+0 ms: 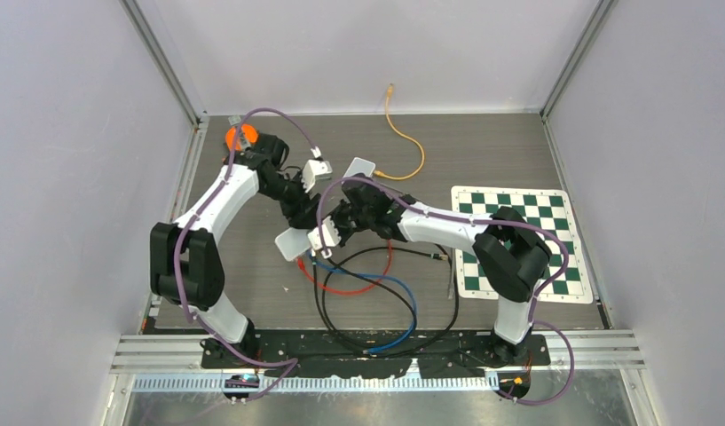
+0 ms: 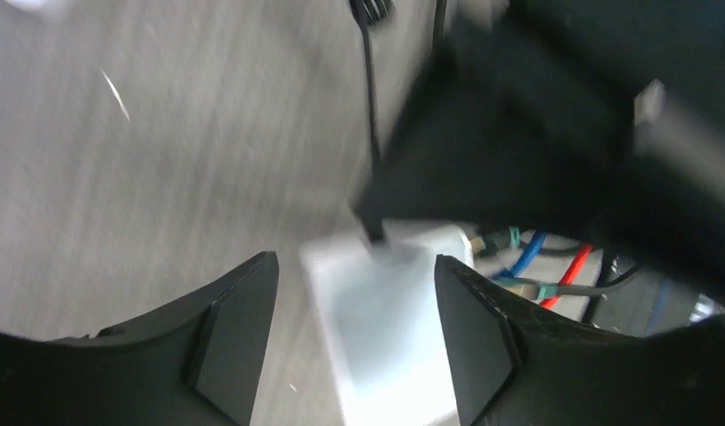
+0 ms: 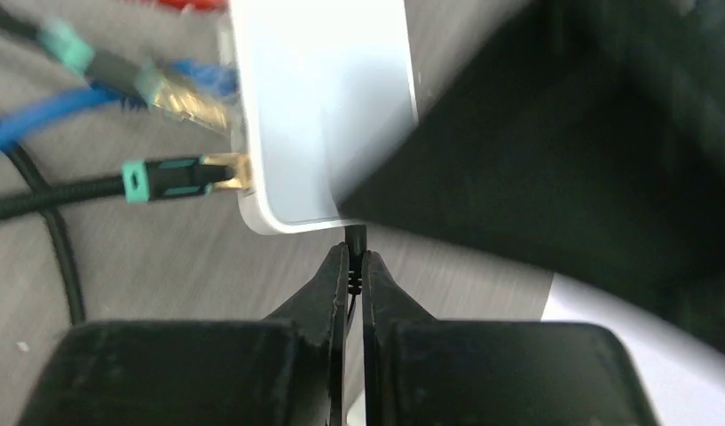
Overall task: Insert the plug into the switch port
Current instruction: Insert the power into the switch port, then place the switch port at the center of the board.
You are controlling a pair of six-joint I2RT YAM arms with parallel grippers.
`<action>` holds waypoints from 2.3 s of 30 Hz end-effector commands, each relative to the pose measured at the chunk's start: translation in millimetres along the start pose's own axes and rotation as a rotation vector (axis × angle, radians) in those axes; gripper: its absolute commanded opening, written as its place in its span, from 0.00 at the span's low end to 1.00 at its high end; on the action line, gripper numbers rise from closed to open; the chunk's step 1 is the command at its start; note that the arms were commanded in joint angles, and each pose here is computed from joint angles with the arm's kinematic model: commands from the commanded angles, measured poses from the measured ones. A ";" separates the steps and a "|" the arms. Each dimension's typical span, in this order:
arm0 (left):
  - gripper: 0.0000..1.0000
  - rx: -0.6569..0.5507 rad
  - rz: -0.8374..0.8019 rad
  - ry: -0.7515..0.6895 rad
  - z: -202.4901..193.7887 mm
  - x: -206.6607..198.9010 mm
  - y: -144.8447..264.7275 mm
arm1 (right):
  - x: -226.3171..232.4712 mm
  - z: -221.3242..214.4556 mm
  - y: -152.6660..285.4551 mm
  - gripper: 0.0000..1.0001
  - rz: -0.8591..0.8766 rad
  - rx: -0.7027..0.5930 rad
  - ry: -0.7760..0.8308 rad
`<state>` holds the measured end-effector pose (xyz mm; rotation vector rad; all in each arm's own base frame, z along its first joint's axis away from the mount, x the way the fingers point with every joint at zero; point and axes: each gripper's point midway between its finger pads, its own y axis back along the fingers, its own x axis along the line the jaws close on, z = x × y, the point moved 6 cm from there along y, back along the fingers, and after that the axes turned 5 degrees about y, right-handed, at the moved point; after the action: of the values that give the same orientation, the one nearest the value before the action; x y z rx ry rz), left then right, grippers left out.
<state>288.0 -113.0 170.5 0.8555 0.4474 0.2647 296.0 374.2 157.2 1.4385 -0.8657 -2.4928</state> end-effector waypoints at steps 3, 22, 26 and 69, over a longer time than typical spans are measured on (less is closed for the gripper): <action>0.50 -0.312 -0.055 -0.217 71.1 0.5 2.3 | -40.8 98.0 -9.9 0.05 -0.114 -0.415 0.114; 0.65 -0.319 0.150 -0.146 53.8 4.6 30.2 | -19.8 22.1 -2.0 0.05 -0.307 -0.194 -0.039; 0.66 -0.353 0.255 -0.126 53.7 14.8 41.5 | -20.7 1.0 6.6 0.05 -0.332 -0.176 -0.082; 0.73 -0.649 0.960 0.708 -19.3 -1.7 98.6 | -115.8 -144.1 -42.1 0.46 -0.461 0.273 -0.414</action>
<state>272.1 -39.7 225.9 0.3307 0.5545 1.5246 481.5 392.0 92.5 1.2344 -1.3146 -3.0628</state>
